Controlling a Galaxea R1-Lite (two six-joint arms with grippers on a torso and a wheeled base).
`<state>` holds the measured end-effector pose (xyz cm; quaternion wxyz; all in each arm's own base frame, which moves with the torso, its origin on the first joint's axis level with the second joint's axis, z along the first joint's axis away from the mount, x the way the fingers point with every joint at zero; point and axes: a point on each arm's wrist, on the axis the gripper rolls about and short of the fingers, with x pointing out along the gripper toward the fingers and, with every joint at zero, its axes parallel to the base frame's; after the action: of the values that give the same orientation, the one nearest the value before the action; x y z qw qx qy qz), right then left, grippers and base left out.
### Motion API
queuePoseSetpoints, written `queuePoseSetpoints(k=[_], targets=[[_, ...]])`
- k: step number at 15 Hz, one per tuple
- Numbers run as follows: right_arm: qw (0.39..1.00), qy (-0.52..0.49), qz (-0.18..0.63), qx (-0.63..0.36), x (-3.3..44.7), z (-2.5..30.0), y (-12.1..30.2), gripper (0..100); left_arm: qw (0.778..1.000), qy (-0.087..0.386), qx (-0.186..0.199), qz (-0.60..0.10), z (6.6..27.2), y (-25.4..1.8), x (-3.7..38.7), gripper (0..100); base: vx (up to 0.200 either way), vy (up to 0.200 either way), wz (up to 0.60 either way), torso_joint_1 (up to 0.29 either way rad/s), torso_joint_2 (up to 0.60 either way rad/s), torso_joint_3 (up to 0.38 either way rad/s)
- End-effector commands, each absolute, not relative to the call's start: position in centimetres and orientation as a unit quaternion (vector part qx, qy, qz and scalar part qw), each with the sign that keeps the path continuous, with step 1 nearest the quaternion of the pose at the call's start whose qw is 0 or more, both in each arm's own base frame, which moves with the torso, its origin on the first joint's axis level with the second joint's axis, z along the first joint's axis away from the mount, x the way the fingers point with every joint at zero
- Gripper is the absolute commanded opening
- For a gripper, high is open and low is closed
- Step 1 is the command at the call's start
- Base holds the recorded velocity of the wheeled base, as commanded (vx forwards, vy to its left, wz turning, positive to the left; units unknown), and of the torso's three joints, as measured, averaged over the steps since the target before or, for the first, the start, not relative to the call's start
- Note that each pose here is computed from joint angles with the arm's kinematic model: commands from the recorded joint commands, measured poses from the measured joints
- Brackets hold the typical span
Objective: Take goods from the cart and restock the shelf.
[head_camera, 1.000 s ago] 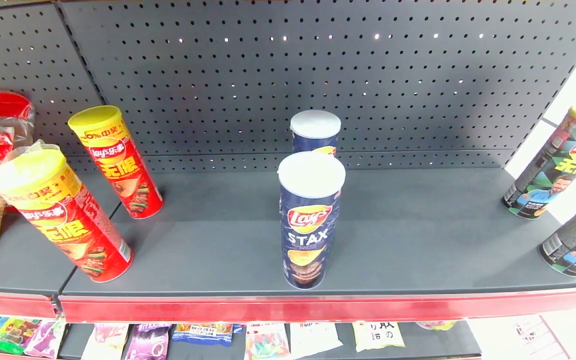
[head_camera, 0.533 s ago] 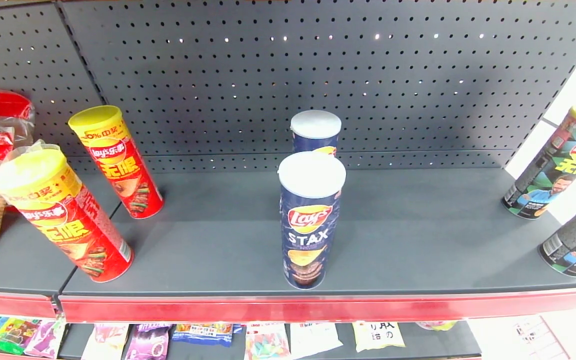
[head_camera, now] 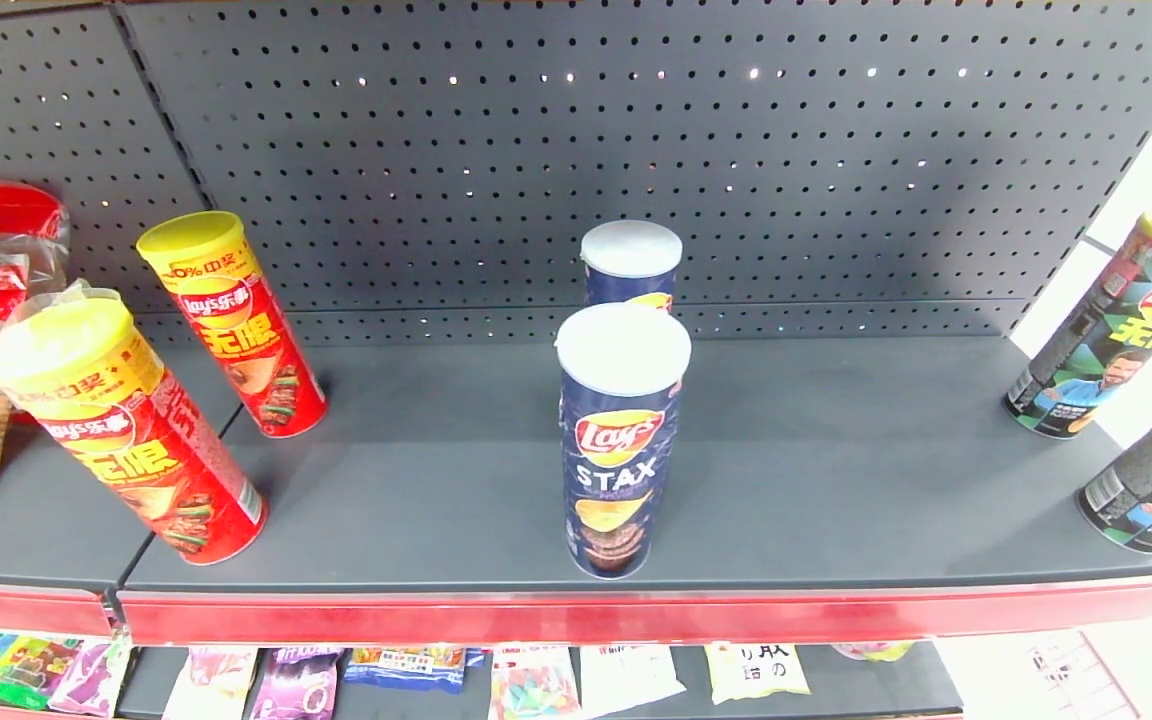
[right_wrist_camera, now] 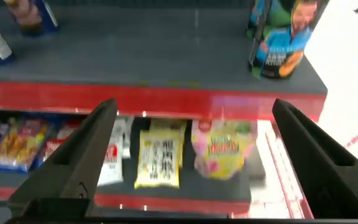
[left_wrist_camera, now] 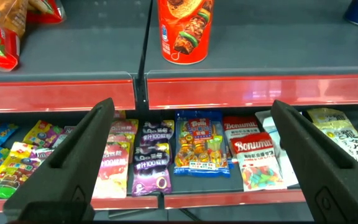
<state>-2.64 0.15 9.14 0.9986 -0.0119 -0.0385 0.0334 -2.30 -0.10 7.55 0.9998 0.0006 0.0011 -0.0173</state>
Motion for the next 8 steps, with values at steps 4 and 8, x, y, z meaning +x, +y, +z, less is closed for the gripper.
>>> queuePoseSetpoints(k=[4,8], targets=[[0.998,-0.03,-0.019,-0.055,-2.29,8.24,-0.08,100,1.0,0.002,0.001,-0.017,7.54,-0.1,-2.29,100,0.0,0.0,0.0,0.0,0.0,0.0],[1.0,0.009,0.002,-0.003,-2.29,7.43,0.0,100,1.0,0.002,0.001,-0.017,7.54,-0.1,-2.29,100,0.0,0.0,0.0,0.0,0.0,0.0]])
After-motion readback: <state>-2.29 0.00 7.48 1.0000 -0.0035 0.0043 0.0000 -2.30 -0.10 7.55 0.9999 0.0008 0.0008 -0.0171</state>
